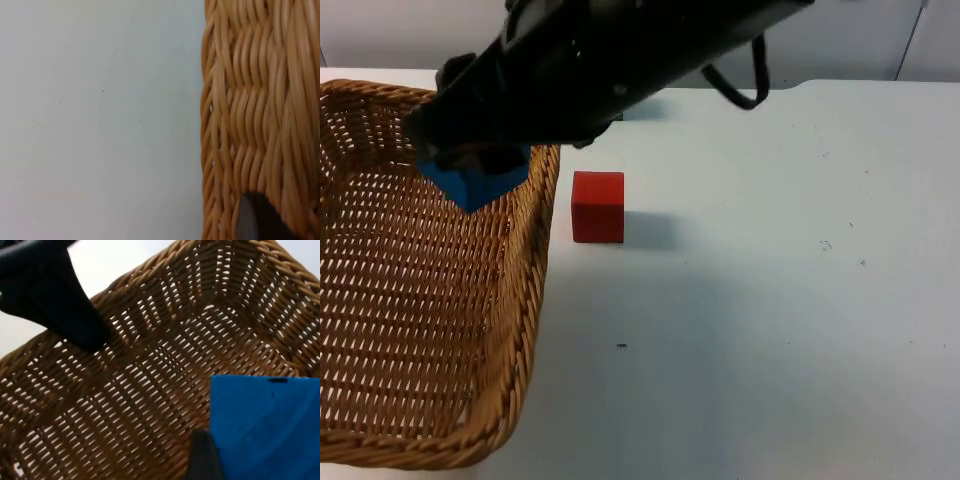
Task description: Pick up the basket with the left hand and place the blue cube into the basket with the right hand.
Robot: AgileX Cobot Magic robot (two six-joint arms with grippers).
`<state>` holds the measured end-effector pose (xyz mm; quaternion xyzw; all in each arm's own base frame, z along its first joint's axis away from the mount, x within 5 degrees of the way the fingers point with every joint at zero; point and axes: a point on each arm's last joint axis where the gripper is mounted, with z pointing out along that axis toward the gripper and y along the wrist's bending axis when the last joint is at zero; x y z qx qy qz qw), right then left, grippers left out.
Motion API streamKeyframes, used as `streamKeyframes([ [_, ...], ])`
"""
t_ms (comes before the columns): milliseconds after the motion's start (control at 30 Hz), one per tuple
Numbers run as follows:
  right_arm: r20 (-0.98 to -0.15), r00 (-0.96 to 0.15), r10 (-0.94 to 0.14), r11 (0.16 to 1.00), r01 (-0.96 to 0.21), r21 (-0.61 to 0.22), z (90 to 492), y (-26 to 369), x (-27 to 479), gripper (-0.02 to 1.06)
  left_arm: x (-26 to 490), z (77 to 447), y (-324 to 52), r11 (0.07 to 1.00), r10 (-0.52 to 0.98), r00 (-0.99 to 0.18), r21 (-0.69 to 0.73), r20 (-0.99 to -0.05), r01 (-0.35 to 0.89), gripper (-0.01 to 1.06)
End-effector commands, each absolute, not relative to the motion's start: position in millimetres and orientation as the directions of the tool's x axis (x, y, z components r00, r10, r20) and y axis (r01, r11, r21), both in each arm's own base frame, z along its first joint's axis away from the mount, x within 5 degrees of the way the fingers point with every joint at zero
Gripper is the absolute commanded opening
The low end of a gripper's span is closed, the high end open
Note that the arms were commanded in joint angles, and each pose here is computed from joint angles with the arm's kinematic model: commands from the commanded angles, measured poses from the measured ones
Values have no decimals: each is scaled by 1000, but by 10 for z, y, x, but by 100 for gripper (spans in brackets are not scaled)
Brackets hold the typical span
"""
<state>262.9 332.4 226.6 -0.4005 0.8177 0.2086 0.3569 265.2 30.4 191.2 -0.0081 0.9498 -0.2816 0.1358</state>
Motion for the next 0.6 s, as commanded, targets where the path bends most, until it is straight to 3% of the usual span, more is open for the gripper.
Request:
streamKeyframes([
  [0, -769, -437, -466, 615, -785, 74, 2150, 3391, 2664, 0, 2672, 1958, 288, 824, -113, -958, -564, -262, 57, 0],
  [267, -779, -472, -413, 661, -744, 101, 1807, 3507, 2796, 0, 2673, 1958, 289, 824, -114, -958, -563, -263, 56, 0],
  [567, -746, -496, -444, 643, -756, 120, 1709, 3725, 2932, 2, 2674, 1958, 288, 824, -116, -958, -565, -263, 56, 0],
])
